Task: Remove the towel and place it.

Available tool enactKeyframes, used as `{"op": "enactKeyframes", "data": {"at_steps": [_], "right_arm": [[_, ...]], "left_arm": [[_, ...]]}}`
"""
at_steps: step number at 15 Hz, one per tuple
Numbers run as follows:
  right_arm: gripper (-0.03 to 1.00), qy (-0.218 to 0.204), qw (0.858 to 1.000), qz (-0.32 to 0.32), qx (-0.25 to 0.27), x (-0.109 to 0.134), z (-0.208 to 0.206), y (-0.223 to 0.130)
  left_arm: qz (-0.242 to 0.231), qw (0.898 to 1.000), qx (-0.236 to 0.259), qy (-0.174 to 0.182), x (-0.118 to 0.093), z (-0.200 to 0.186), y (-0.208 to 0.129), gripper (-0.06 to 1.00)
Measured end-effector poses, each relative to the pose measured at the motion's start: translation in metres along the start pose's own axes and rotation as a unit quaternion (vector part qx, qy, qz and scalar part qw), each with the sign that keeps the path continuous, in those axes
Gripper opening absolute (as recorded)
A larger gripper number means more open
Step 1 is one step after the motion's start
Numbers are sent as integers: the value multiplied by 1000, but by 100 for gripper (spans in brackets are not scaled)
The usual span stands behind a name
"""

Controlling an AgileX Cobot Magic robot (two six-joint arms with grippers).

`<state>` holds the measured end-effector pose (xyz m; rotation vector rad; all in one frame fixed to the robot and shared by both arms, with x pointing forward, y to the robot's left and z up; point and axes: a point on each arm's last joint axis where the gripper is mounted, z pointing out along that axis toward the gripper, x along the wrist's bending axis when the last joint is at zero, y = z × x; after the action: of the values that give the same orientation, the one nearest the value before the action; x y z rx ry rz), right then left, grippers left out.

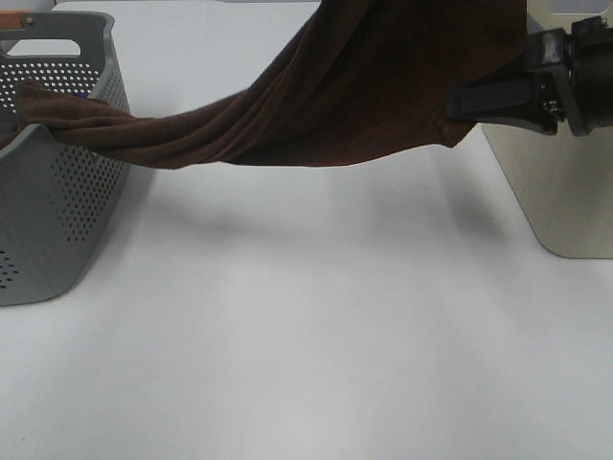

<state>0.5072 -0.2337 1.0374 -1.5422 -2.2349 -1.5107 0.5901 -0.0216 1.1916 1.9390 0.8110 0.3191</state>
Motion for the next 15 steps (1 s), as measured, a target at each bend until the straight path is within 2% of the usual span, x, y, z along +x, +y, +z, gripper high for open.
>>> {"op": "enactKeyframes", "data": {"at_steps": [2, 4, 5, 7, 8, 10, 11, 13, 15], "right_arm": [[0, -53, 995, 57, 57, 3, -14, 21], [0, -139, 981, 87, 108, 4, -34, 39], [0, -181, 972, 100, 116, 5, -44, 49], [0, -258, 958, 89, 87, 10, -69, 77], [0, -284, 955, 70, 55, 16, -82, 95], [0, -304, 952, 30, -14, 36, -108, 128], [0, -304, 950, -5, -72, 59, -131, 151], [0, -295, 951, -24, -93, 70, -140, 159], [0, -281, 956, -21, -87, 70, -137, 160]], "left_arm": [[-16, 999, 13, 38, 13, 22, -11, 0], [-19, 998, 8, 60, 21, 45, -20, 0], [-19, 998, -7, 64, 24, 53, -22, 0], [-14, 995, -69, 66, 25, 59, -14, 0], [-10, 991, -116, 66, 25, 56, -5, 0], [10, 977, -199, 73, 23, 39, 16, 0], [45, 965, -240, 93, 21, 12, 34, 0], [84, 959, -242, 122, 20, -8, 43, 0], [113, 963, -186, 158, 26, -9, 35, 0]]}}
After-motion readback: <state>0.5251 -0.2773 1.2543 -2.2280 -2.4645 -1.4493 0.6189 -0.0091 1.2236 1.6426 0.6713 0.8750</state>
